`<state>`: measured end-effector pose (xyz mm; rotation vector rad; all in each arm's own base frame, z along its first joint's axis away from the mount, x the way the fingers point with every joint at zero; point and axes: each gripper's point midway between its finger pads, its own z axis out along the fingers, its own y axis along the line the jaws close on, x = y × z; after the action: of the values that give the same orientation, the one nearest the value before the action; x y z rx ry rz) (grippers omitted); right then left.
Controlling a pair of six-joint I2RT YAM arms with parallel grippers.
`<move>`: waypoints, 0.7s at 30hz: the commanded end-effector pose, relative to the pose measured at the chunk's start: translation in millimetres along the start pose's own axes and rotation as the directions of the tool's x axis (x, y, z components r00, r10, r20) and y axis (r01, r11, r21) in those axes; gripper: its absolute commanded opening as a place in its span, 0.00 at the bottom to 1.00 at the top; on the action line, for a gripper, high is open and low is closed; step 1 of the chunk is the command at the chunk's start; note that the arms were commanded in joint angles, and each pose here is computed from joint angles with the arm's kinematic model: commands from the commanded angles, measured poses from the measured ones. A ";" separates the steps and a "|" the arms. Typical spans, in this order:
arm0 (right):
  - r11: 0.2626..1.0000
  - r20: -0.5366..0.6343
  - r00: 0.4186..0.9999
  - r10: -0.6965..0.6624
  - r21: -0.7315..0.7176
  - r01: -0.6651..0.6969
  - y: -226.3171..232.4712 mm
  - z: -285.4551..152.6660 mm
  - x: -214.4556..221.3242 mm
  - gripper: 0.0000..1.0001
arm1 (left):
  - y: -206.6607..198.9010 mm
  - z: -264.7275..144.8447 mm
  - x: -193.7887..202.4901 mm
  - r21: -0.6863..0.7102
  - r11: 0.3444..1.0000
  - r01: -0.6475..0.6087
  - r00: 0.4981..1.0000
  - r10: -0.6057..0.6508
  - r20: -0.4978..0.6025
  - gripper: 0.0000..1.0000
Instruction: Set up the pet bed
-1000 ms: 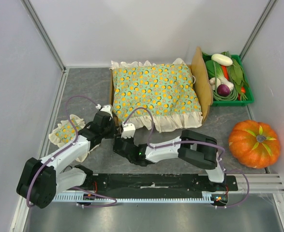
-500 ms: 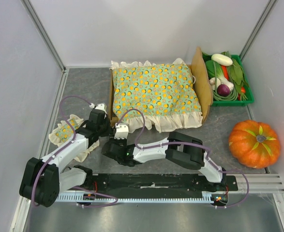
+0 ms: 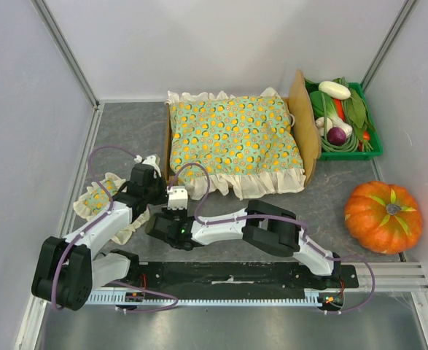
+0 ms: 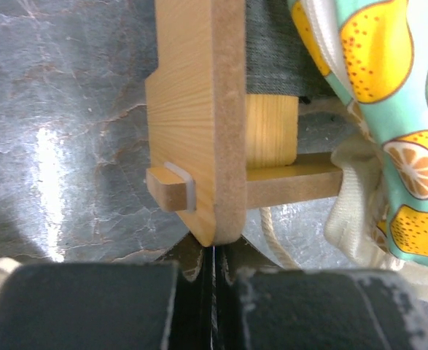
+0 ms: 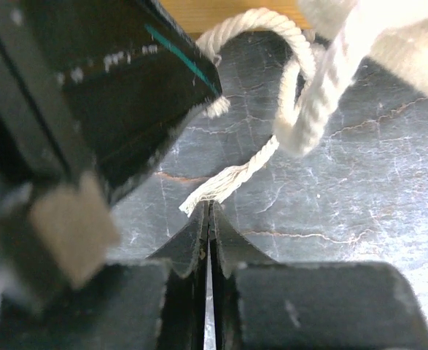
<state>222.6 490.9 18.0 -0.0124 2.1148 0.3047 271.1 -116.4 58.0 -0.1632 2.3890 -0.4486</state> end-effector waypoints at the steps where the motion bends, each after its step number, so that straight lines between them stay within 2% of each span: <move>1: 0.965 -0.184 0.970 -0.156 0.180 0.189 -87.7 24.5 62.3 0.00 | -15.0 -1.5 5.5 0.098 0.995 0.004 1.000 -0.001 -0.026 0.02; 3: 0.965 -0.187 0.969 -0.164 0.175 0.197 -90.2 20.9 59.6 0.00 | -13.4 -0.7 5.2 0.097 0.995 0.009 1.000 -0.007 -0.023 0.02; 6: 0.976 -0.175 0.968 -0.182 0.087 0.199 -85.8 11.8 50.9 0.00 | -12.1 -0.8 6.9 0.095 0.995 0.015 1.000 -0.013 -0.026 0.02; 9: 0.993 -0.102 0.989 -0.105 -0.066 0.099 -70.1 -1.4 25.9 0.00 | -12.0 -2.5 7.6 0.099 0.995 0.024 1.000 -0.022 -0.019 0.02; 14: 0.979 -0.108 0.991 -0.075 -0.199 0.052 -77.4 -27.0 1.5 0.00 | -15.1 -12.9 8.6 0.120 0.991 0.059 0.998 -0.059 -0.005 0.02; 18: 0.974 -0.133 0.990 -0.050 -0.225 0.018 -87.4 -27.5 1.1 0.00 | -3.8 -24.6 5.8 0.051 0.996 0.078 0.997 -0.079 0.022 0.02; 21: 0.974 -0.142 0.989 -0.027 -0.225 -0.006 -94.5 -25.0 0.5 0.00 | 4.7 -32.7 -9.0 -0.002 0.994 0.111 0.990 -0.110 0.090 0.02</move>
<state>219.4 402.4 19.9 -0.1285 2.1703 0.5250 250.9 -118.0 70.0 -0.1906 2.3508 -0.5488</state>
